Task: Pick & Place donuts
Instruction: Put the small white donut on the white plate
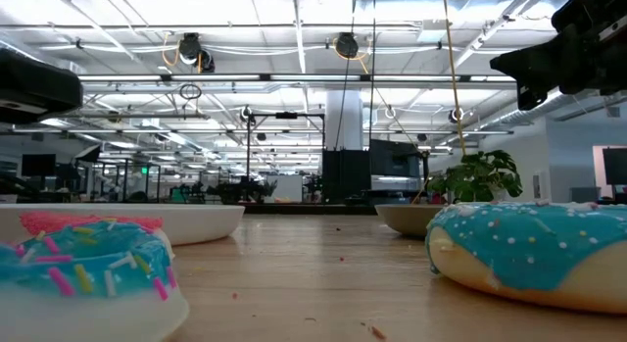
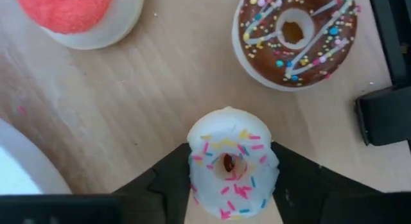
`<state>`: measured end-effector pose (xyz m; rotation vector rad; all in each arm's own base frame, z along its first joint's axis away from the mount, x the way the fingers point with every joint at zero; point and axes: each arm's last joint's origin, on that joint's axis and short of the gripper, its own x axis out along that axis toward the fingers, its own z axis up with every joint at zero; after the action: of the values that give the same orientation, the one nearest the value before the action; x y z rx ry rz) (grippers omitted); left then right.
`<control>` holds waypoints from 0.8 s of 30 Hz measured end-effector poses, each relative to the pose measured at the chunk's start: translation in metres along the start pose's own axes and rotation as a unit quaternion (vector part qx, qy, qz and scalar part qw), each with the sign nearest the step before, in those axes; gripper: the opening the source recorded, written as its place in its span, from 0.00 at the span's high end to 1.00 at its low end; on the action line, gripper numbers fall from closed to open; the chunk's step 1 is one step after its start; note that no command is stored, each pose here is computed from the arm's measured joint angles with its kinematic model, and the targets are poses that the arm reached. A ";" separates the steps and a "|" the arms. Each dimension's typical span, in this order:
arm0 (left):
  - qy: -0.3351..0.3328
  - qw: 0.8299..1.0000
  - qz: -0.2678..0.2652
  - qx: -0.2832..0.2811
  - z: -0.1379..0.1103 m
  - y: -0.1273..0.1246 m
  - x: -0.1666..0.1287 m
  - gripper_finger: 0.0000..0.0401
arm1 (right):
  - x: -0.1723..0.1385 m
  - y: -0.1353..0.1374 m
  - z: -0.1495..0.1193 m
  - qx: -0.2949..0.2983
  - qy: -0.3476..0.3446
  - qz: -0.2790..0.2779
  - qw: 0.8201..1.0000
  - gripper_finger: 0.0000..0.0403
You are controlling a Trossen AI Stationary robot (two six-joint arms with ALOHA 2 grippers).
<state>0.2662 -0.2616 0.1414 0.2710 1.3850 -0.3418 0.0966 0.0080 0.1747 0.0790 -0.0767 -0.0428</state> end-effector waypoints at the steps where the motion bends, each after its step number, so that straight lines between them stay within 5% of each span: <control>1: -0.001 1.000 0.002 0.000 0.000 0.001 -0.001 0.56 | 0.000 0.000 0.000 0.000 0.000 0.000 1.000 1.00; 15: -0.042 0.998 0.023 -0.048 -0.007 0.023 -0.062 0.50 | 0.000 0.000 0.000 0.000 0.000 0.000 1.000 1.00; 24: -0.033 0.988 0.102 -0.115 -0.030 0.078 -0.120 0.46 | 0.000 0.000 0.000 0.000 0.000 0.000 1.000 1.00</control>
<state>0.2517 -0.1695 0.2537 0.2057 1.3059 -0.0195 0.0966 0.0080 0.1747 0.0786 -0.0763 -0.0425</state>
